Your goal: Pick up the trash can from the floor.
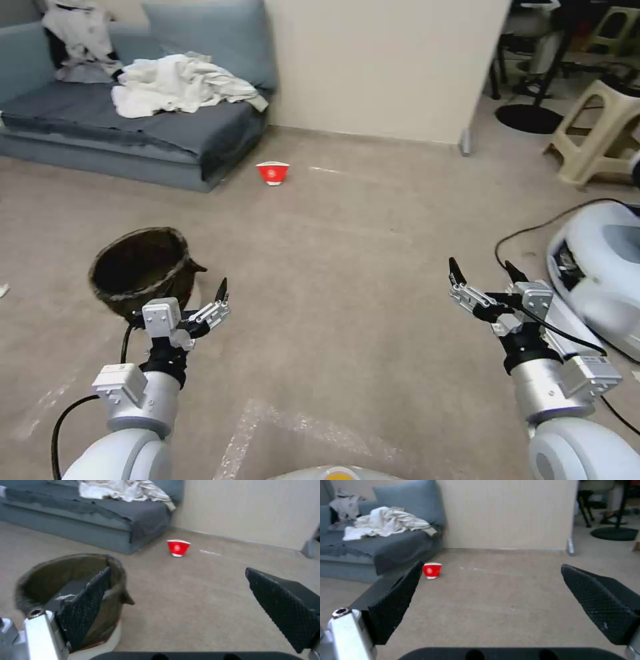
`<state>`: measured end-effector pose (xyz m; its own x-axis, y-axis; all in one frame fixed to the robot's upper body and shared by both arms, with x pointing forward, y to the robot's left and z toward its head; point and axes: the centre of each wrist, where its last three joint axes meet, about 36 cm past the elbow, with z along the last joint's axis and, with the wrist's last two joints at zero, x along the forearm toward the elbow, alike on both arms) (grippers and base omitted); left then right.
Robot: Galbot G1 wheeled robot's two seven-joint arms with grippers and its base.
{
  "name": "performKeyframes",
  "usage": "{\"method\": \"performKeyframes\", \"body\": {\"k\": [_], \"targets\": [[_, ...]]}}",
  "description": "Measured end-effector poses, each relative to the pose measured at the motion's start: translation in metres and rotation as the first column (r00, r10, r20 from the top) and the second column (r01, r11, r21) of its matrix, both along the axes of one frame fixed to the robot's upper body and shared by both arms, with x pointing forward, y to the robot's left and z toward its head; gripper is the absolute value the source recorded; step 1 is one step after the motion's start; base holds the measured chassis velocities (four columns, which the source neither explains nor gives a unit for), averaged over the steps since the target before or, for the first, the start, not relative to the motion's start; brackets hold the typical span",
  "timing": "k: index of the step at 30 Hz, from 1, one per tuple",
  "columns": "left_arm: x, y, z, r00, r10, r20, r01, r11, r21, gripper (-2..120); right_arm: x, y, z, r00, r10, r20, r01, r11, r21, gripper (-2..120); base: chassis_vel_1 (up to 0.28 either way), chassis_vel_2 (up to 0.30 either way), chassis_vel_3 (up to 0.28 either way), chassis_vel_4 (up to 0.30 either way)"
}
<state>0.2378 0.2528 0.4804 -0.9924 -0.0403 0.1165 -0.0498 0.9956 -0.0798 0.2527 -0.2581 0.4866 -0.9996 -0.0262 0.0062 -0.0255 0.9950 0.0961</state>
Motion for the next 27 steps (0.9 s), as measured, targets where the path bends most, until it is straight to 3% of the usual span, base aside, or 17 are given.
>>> {"method": "performKeyframes", "body": {"k": [27], "targets": [[-0.0003, 0.0004, 0.0014, 1.0, 0.023, 0.003, -0.023, 1.0, 0.004, 100, 0.0017, -0.0001, -0.0029, 1.0, 0.013, 0.005, -0.013, 1.0, 0.005, 100, 0.082, 0.08, 0.078, 0.079]]}}
